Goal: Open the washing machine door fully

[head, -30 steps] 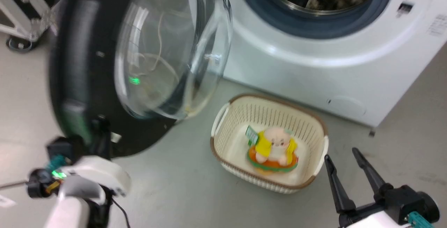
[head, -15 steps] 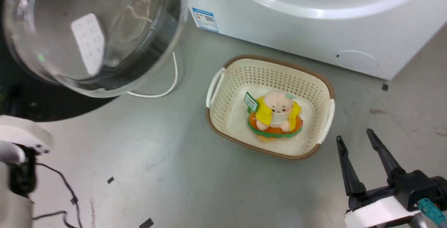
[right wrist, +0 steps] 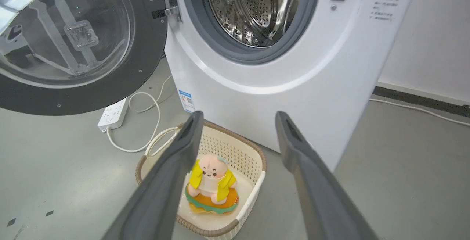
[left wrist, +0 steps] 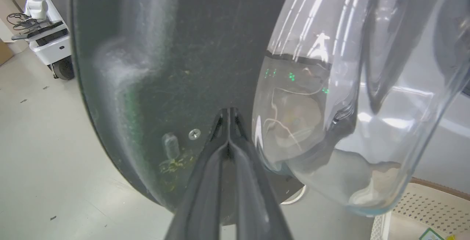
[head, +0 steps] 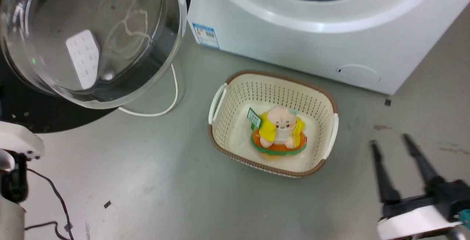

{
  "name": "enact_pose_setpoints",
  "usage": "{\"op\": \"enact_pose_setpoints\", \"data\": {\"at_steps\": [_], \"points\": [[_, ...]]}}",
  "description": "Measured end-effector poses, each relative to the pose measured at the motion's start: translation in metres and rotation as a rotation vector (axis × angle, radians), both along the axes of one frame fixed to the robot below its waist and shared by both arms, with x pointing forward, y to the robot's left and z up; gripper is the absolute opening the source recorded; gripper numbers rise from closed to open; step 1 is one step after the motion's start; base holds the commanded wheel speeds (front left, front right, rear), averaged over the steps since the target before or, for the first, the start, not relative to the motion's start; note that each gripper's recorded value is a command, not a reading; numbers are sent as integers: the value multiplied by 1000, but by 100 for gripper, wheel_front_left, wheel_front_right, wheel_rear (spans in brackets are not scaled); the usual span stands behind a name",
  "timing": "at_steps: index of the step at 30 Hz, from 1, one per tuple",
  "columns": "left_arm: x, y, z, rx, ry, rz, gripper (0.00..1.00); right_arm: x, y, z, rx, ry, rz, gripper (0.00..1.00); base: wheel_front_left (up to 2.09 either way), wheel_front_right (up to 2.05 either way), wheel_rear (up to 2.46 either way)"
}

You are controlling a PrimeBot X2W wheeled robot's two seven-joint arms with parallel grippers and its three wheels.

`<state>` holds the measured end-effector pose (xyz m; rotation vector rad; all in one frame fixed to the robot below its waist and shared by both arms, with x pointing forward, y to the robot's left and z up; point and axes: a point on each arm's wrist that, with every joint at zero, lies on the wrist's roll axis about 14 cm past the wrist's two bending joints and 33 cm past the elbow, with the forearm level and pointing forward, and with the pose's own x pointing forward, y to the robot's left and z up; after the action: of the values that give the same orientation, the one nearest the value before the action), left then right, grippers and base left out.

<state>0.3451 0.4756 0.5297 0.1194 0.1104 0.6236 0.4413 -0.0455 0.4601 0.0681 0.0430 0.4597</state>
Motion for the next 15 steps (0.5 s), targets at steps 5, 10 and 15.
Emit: {"op": "enact_pose_setpoints", "data": {"at_steps": [5,10,15], "points": [[1,-31,12,-7,-84,-89,0,-1,-21,22,-5,-68,-68,100,0,0,0],[5,-84,24,-42,-186,-211,0,-11,-33,52,-9,-156,-101,100,0,0,0],[0,-139,25,-71,-236,-319,0,-28,-52,76,-25,-223,-151,100,0,0,0]]}}
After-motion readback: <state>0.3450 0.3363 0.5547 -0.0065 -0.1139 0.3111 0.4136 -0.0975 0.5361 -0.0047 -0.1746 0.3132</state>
